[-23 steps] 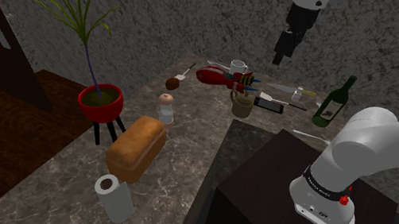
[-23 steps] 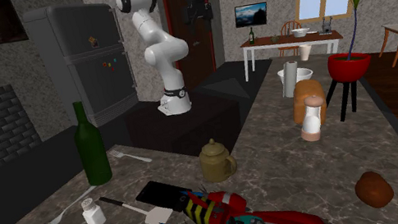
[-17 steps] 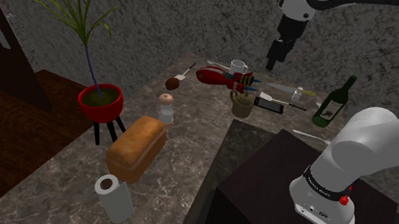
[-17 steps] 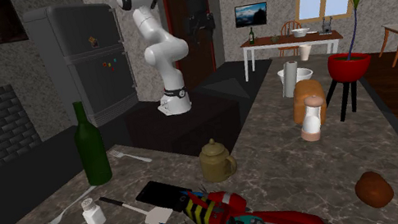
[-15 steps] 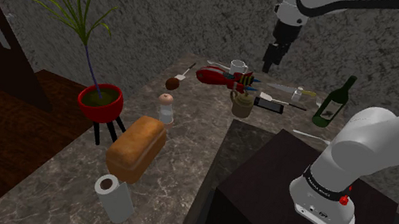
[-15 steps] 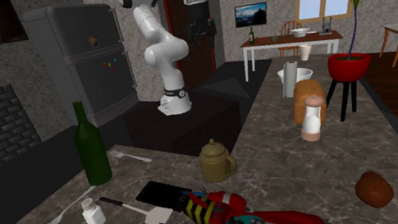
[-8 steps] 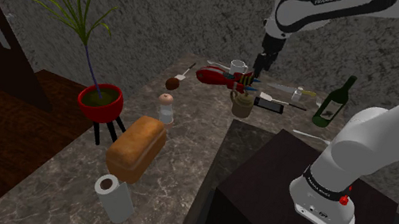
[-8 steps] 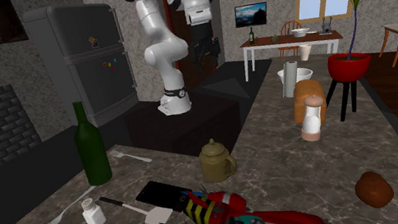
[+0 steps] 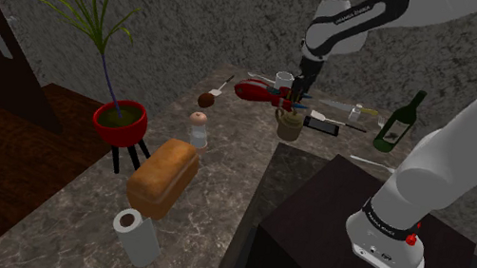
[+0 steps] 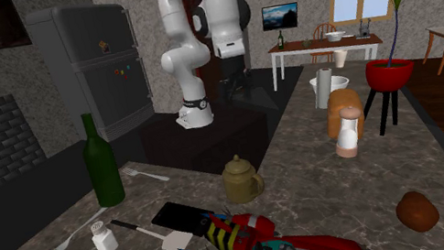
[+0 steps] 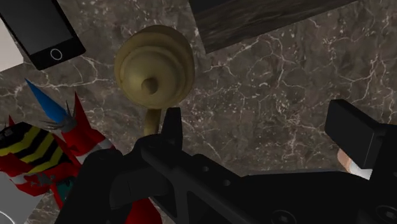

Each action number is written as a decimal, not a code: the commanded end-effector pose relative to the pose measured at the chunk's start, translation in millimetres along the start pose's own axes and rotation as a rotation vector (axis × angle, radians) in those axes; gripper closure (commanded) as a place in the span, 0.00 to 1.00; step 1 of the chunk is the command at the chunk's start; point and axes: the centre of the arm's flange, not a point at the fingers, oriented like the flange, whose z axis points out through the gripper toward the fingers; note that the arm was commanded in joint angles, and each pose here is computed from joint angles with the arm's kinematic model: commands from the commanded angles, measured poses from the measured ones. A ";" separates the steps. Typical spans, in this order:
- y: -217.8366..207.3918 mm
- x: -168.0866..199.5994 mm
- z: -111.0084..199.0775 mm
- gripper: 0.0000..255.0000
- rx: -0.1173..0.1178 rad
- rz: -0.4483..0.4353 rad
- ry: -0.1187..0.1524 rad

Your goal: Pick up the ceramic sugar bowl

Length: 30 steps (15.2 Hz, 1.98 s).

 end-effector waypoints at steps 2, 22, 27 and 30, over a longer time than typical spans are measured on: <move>22.6 16.2 31.6 0.00 0.001 -0.003 0.000; 106.0 89.8 193.0 0.00 0.012 -0.016 0.002; 106.4 89.2 196.2 1.00 0.012 -0.016 0.002; 106.8 88.9 196.5 1.00 0.012 -0.016 0.002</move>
